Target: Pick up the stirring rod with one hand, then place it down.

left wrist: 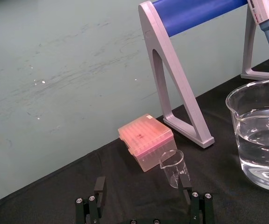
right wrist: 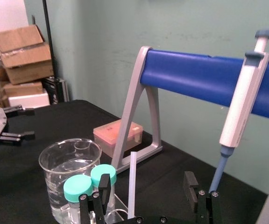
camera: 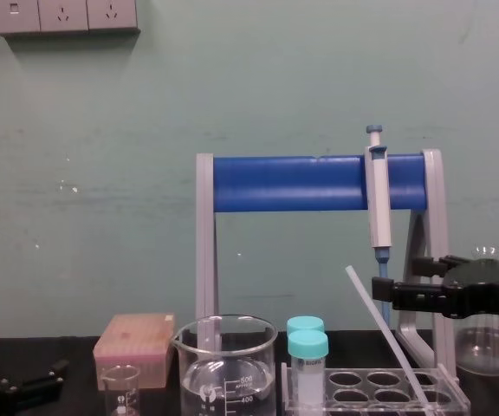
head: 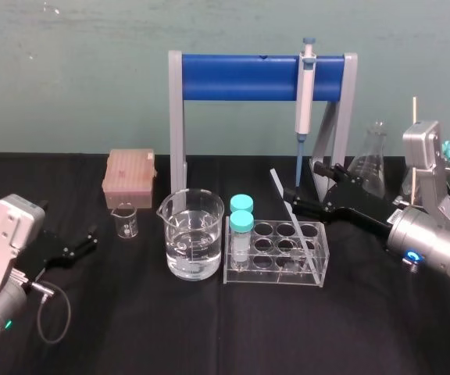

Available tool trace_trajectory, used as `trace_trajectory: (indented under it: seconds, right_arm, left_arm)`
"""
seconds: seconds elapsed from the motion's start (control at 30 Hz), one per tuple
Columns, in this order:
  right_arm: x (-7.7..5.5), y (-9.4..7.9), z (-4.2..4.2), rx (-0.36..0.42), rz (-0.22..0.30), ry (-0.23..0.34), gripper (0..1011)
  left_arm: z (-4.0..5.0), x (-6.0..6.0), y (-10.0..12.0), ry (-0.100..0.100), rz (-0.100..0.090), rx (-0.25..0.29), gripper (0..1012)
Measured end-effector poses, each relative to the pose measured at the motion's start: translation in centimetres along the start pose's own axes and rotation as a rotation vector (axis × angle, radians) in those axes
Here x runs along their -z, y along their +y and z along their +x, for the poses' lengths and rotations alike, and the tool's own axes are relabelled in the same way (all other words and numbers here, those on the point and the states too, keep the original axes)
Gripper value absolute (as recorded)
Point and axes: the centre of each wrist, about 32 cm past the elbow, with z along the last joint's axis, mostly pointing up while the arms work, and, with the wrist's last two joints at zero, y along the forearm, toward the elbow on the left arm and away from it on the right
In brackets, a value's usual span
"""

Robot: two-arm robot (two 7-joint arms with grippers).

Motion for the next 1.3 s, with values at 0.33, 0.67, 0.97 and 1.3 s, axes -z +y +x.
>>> trace_trajectory:
  seconds: [0.33,0.67,0.97,1.3]
  right_arm:
    - [0.2,1.3,1.16,-0.045,-0.024,0.109,1000]
    - [0.5,2.7,1.56,-0.108,-0.078,0.169,1000]
    - [1.1,3.5,1.62,-0.134,-0.12,0.205,1000]
    - [1.5,3.8,1.62,-0.126,-0.145,0.205,1000]
  left_arm:
    - [0.0,0.0,0.0,0.0,0.0,0.0,1000]
    - [0.0,0.0,0.0,0.0,0.0,0.0,1000]
    - [0.0,0.0,0.0,0.0,0.0,0.0,1000]
    - [0.0,0.0,0.0,0.0,0.0,0.0,1000]
